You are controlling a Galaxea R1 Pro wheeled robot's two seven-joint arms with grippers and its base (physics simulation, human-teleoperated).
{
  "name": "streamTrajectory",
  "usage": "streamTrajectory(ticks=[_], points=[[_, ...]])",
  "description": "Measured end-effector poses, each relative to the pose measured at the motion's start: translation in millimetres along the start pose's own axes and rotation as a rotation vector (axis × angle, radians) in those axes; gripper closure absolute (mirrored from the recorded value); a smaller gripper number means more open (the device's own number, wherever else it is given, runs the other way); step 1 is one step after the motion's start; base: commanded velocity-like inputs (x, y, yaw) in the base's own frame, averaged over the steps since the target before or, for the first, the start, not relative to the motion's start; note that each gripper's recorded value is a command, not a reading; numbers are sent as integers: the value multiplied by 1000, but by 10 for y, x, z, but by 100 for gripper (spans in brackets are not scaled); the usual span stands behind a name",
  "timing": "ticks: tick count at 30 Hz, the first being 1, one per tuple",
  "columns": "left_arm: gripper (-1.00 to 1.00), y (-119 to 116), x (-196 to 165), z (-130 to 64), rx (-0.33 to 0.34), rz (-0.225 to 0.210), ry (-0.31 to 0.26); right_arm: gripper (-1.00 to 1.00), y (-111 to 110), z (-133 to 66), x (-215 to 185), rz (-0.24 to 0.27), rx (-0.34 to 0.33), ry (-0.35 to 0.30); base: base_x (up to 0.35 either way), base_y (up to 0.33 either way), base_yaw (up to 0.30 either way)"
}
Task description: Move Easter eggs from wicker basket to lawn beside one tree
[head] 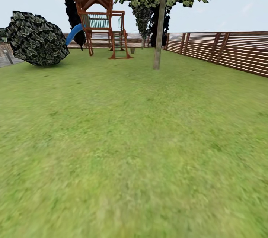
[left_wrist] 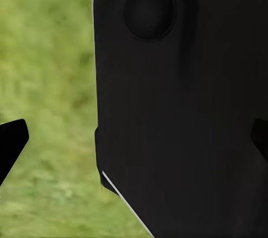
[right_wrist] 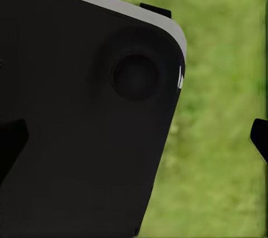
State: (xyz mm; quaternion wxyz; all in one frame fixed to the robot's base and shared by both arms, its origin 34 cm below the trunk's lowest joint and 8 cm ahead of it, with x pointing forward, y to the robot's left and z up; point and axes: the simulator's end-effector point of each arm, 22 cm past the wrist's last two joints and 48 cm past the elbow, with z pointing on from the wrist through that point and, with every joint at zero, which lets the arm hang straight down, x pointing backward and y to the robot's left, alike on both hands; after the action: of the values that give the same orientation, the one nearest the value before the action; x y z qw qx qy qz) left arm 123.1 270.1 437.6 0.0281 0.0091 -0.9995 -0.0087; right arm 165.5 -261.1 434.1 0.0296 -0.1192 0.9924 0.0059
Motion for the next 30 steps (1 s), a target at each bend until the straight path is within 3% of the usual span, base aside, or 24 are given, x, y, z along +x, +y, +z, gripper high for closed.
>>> streamTrajectory(ticks=[30], points=[[-100,0,0,0,0,0,0,-100,0,0,-3,0,0,-1,342,0,0]])
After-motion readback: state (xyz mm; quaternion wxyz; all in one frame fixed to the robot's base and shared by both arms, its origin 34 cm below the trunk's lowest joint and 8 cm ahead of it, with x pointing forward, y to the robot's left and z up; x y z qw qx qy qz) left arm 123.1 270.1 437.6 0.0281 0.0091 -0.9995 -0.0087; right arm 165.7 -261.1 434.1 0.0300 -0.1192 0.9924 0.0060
